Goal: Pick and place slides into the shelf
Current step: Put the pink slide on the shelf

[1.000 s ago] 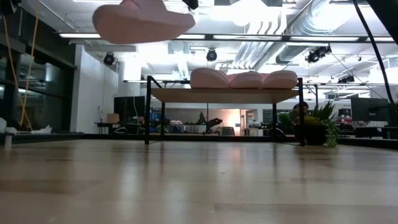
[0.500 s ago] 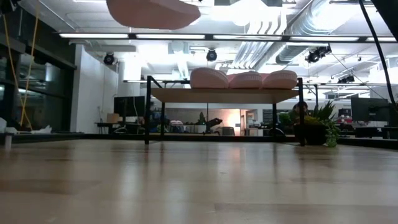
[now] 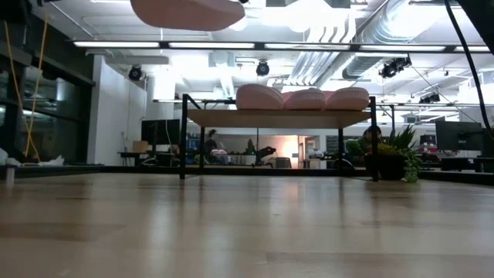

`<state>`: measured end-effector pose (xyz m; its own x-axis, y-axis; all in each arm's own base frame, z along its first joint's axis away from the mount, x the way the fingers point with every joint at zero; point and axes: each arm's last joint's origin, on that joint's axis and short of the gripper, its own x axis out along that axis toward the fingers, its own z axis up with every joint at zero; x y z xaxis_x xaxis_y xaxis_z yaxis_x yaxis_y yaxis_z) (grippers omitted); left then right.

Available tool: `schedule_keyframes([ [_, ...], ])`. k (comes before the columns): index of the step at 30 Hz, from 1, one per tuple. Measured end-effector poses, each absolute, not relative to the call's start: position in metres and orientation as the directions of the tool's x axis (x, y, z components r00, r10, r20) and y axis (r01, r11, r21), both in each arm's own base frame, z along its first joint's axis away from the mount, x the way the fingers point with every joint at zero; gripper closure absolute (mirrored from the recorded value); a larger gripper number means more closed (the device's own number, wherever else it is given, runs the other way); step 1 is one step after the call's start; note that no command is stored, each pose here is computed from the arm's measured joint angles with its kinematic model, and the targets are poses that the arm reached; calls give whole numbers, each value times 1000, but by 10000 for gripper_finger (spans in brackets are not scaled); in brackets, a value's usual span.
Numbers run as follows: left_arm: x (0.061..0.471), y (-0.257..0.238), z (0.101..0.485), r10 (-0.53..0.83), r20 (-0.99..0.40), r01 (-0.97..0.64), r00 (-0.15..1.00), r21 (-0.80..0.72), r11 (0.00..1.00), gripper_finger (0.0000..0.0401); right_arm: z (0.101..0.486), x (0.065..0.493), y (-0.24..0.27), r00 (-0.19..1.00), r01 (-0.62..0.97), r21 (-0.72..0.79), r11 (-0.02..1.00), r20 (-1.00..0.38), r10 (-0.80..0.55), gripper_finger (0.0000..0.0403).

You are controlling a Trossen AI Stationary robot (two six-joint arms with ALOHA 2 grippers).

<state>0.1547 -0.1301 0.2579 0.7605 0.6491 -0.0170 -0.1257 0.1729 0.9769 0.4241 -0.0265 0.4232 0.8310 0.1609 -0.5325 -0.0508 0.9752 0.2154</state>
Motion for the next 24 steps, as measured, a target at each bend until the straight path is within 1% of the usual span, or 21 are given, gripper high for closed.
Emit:
schedule_keyframes([
  [3, 158, -126, 258, 663, -23, -127, 749, 976, 177, 137, 425, 425, -26, 837, -74, 219, 973, -516, 180, 403],
  [6, 161, -123, 258, 672, -29, -126, 740, 976, 180, 138, 427, 426, -23, 844, -109, 227, 968, -493, 210, 403],
  [9, 162, -121, 258, 679, -31, -125, 733, 976, 179, 148, 429, 427, -19, 851, -142, 234, 962, -468, 239, 403],
  [16, 163, -121, 257, 674, -38, -101, 738, 981, 166, 173, 429, 427, -18, 848, -153, 219, 964, -472, 242, 403],
  [24, 164, -120, 258, 679, -37, -92, 734, 984, 153, 188, 428, 428, -11, 845, -179, 198, 964, -471, 254, 403],
])
